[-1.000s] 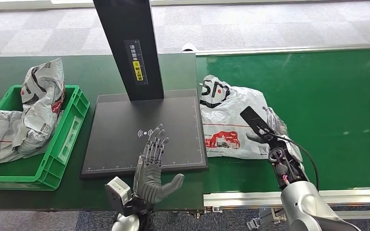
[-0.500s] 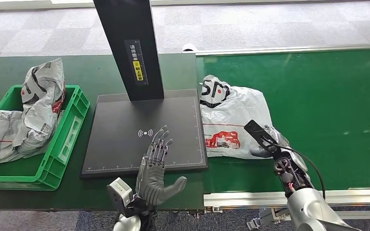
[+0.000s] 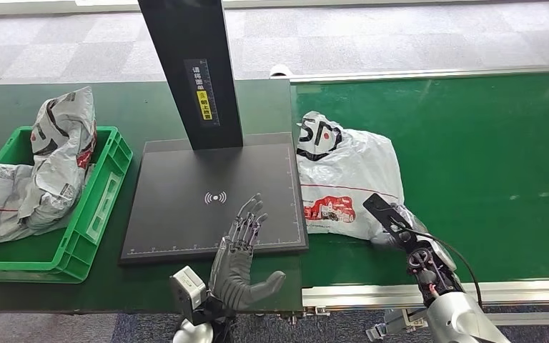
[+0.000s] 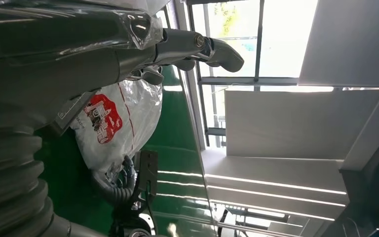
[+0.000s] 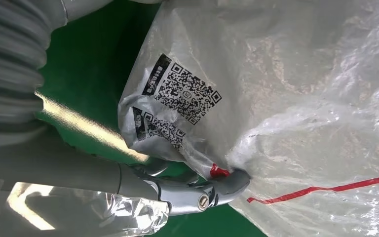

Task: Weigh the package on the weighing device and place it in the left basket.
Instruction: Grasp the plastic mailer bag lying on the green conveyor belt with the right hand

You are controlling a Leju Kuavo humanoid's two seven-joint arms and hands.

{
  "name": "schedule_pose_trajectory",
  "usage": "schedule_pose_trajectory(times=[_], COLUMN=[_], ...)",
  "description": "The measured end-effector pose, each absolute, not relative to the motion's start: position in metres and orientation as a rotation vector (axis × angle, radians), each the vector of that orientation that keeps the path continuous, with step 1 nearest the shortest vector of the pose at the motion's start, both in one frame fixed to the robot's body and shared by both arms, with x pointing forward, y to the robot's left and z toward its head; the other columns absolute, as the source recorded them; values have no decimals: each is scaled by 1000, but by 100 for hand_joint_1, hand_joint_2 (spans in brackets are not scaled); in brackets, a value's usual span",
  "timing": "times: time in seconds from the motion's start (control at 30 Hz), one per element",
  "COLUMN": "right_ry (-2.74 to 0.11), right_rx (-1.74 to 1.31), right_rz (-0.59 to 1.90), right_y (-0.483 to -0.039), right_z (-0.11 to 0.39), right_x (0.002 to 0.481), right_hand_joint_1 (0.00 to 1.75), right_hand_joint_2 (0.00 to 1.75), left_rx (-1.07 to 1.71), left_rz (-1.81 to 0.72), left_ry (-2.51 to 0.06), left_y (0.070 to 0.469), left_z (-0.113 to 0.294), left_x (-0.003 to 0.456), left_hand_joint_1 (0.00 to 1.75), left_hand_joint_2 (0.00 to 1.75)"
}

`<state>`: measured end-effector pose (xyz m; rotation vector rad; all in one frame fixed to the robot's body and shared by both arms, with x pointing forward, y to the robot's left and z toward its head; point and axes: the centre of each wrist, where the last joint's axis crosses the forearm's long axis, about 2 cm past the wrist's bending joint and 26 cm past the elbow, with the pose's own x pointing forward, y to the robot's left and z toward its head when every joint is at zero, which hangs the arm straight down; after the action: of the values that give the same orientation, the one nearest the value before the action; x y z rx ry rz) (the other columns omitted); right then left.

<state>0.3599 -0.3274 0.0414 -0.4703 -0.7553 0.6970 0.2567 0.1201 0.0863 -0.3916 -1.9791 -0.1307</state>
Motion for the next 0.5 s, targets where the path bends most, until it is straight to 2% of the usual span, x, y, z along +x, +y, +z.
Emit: schedule_pose_trajectory(times=[0.03, 0.07, 0.17, 0.2, 0.5], right_ry=[-749, -743, -721, -713, -701], right_rx=[-469, -468, -465, -463, -465], right_rz=[698, 699, 696, 694, 665], right_y=[-327, -327, -326, -326, -329], right_z=[41, 41, 41, 40, 43], right_x=[360, 360, 359, 359, 362], right_hand_joint_1=[0, 37, 168, 175, 175], right_hand_joint_2=[175, 175, 175, 175, 175], left_rx=[-393, -396, -402, -404, -417], left_rz=[-133, -136, -144, -146, -158], left_ry=[-1978, -1976, -1971, -1969, -1961], left_y=[120, 120, 119, 119, 118], left_z=[86, 86, 84, 84, 83], left_x=[257, 257, 257, 257, 257], left_hand_joint_1=[0, 0, 0, 0, 0], left_hand_joint_2=[175, 175, 175, 175, 175])
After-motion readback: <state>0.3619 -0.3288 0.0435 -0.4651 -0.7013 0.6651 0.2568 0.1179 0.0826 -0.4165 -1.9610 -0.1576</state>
